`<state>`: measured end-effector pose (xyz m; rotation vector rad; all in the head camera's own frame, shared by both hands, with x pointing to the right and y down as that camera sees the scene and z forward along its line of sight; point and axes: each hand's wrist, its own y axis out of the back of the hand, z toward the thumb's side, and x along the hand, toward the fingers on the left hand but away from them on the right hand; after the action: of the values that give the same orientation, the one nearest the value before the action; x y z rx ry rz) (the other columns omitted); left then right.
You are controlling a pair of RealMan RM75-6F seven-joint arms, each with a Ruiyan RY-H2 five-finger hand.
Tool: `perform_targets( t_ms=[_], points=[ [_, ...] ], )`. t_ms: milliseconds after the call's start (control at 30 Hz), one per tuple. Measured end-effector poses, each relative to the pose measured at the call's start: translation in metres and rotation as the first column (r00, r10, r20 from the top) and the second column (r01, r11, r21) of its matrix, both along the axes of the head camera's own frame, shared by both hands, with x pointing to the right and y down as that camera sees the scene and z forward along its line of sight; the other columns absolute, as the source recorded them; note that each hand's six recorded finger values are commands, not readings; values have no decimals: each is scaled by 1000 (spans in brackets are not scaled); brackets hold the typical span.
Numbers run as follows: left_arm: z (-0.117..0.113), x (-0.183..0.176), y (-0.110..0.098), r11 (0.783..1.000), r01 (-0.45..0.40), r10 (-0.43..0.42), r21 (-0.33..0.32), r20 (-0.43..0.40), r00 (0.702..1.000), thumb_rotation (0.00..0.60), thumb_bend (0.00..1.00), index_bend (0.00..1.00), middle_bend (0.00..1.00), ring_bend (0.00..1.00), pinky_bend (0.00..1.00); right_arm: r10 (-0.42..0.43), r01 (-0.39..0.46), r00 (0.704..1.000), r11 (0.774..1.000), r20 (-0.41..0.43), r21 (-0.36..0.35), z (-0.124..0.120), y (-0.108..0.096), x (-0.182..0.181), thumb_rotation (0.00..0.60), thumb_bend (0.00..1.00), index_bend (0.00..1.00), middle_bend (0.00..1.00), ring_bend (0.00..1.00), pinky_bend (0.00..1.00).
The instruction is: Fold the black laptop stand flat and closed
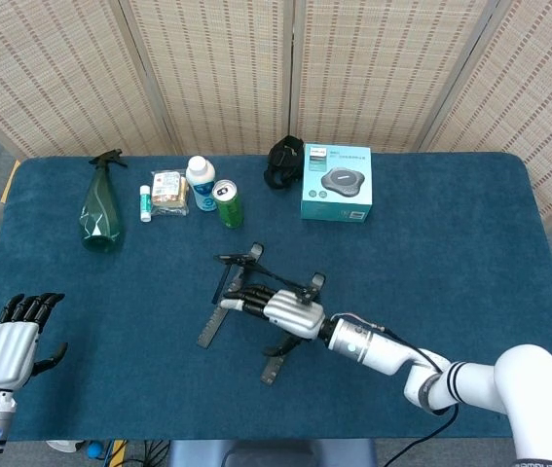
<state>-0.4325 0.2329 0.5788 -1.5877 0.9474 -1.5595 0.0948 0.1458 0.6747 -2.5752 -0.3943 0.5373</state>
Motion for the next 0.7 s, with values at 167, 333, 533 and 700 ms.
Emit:
perform_targets(
  t_ms=[167,333,533,700],
  points=[
    [-1,-1,1,1000,5,-5,0,0,1000,600,242,160,165,151,70,77,-76,997,996,-23,44,-5,-25,16,600,185,0,0,0,0],
    [1,-2,3,1000,8,-8,-4,-3,1000,600,242,160,165,151,71,119,-115,991,991,-54,70,-5,-37,30,600,185,0,0,0,0],
    [2,-3,4,1000,9,-9,-5,-6,1000,600,242,160,165,151,71,157,-149,985,985,-79,90,-4,-45,42,600,186,0,0,0,0],
    [2,-3,4,1000,9,-9,-5,-8,1000,600,242,160,165,151,71,175,-166,980,981,-89,103,-5,-50,47,600,185,0,0,0,0]
  ],
)
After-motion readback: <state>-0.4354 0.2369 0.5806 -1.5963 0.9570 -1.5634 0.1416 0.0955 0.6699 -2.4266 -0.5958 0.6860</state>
